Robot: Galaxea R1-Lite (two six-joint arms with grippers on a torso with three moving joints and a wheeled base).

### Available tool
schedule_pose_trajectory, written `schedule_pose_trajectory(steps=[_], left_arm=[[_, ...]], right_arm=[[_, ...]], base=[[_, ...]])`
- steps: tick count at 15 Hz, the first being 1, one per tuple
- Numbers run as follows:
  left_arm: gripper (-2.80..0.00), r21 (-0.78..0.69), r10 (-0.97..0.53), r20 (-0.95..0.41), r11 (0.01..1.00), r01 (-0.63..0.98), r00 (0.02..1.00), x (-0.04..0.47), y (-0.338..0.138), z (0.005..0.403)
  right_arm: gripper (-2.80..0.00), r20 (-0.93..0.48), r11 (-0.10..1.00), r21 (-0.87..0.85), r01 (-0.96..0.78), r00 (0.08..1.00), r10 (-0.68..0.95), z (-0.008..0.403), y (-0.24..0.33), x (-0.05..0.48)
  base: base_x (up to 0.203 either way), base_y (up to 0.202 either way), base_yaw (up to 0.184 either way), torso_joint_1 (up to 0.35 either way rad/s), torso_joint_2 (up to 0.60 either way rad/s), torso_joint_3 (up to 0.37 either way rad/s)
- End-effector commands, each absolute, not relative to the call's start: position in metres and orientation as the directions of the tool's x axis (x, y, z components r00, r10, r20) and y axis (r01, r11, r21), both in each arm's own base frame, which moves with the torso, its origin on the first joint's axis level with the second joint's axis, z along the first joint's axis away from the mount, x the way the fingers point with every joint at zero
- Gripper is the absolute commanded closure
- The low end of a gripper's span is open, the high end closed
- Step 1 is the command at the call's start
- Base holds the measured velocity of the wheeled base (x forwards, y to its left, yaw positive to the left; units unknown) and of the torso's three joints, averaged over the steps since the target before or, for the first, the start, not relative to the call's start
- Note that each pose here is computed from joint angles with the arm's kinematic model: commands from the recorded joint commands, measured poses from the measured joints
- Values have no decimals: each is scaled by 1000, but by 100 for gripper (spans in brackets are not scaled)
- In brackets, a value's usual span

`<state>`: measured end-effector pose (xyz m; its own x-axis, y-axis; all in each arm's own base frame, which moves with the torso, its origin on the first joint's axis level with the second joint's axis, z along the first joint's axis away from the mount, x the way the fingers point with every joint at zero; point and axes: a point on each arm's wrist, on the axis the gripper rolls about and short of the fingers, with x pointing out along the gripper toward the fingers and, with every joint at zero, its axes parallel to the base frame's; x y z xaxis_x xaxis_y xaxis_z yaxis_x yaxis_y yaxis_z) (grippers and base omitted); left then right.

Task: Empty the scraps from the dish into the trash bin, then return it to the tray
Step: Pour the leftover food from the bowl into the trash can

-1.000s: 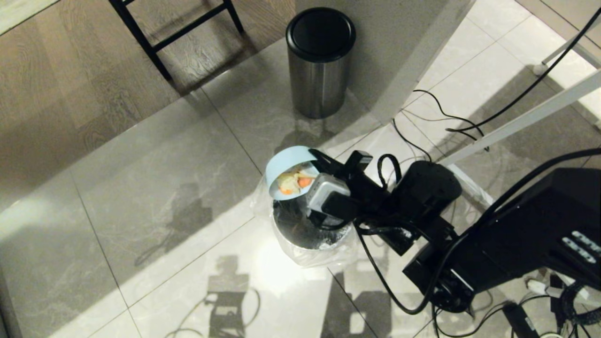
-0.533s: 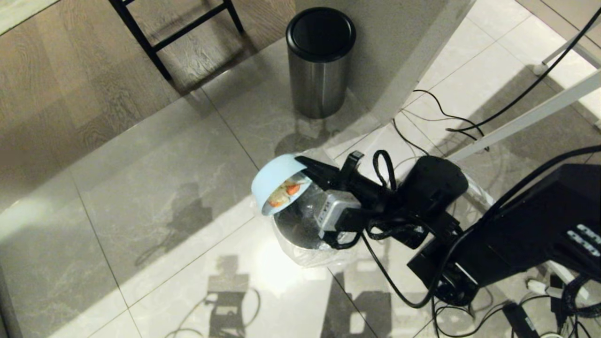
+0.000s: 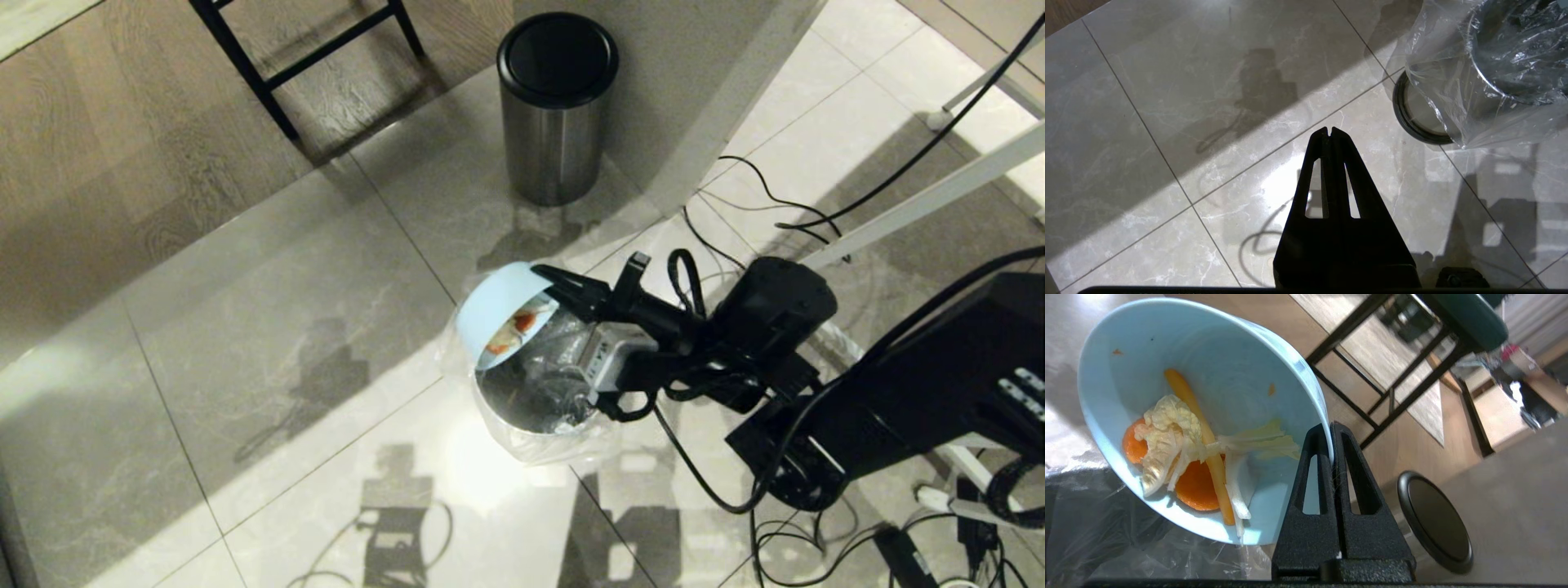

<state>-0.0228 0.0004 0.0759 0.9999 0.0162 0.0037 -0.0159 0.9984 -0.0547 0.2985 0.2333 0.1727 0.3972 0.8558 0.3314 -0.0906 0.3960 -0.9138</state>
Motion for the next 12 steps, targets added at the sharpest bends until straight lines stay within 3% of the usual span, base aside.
schedule_pose_trajectory(steps=[1,7,12], left_arm=[[0,-55,17,3,998,-17,1000,-23,0,76],[0,-55,17,3,998,-17,1000,-23,0,76],[0,-55,17,3,998,-17,1000,-23,0,76]], right_arm=[[0,363,410,-911,-51,376,852,175,229,303],[0,388,387,-921,37,154,909,202,229,322],[0,363,361,-932,40,101,926,203,228,320]], base=[[0,0,0,0,0,0],[0,0,0,0,0,0],[0,0,0,0,0,0]])
